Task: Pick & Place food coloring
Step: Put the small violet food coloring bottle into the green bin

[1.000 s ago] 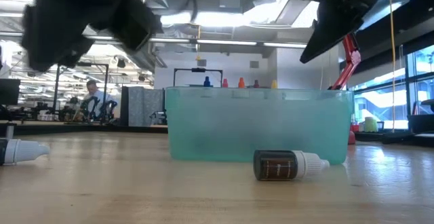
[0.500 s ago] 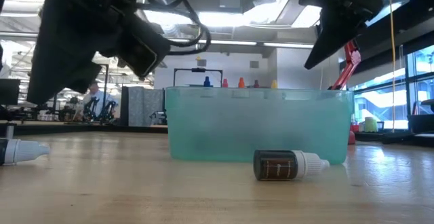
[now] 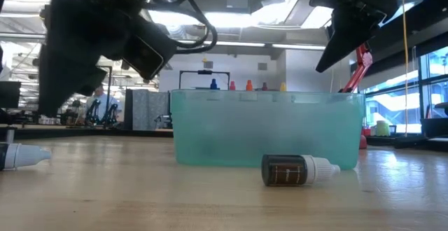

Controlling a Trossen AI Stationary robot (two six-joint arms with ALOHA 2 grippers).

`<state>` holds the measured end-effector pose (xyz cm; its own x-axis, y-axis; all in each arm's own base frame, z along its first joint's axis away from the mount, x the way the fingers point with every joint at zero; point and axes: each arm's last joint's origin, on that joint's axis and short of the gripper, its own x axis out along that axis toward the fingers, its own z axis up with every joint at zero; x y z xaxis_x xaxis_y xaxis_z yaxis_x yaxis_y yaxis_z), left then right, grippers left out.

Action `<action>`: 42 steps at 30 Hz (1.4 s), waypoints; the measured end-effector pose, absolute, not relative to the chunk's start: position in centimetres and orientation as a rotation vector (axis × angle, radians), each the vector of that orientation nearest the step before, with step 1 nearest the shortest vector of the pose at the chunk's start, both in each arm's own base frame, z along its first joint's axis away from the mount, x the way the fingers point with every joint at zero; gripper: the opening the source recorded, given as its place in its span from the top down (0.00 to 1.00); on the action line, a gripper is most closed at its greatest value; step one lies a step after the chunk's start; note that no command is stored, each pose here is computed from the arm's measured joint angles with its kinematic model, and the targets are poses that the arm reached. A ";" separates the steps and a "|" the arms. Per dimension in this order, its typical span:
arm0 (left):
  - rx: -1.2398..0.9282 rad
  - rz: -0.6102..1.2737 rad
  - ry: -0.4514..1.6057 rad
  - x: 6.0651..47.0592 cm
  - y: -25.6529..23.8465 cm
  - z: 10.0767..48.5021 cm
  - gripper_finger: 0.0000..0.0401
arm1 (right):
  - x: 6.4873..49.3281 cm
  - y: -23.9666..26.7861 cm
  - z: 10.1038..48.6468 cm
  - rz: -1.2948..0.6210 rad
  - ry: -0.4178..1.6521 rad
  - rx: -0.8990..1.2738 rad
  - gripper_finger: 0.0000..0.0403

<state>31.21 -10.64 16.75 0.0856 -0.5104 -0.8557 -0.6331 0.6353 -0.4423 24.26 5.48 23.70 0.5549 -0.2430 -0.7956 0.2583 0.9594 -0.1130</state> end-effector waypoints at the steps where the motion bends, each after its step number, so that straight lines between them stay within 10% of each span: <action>1: -0.976 0.140 1.550 31.2 -10.6 16.7 0.71 | 24.2 5.5 23.7 -0.296 0.941 0.016 0.73; 14: -0.950 0.141 1.542 31.1 -10.9 16.7 0.47 | 23.9 5.4 23.5 -0.304 0.983 -0.001 0.73; 42: -0.731 0.302 1.482 29.2 -14.3 16.3 0.51 | 23.9 5.4 23.5 -0.307 0.978 0.004 0.73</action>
<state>29.21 -14.26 16.28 0.1010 -0.2473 -0.9637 -0.6046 0.7540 -0.2568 23.91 5.36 23.48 0.5189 -0.2540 -0.8162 0.2576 0.9569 -0.1339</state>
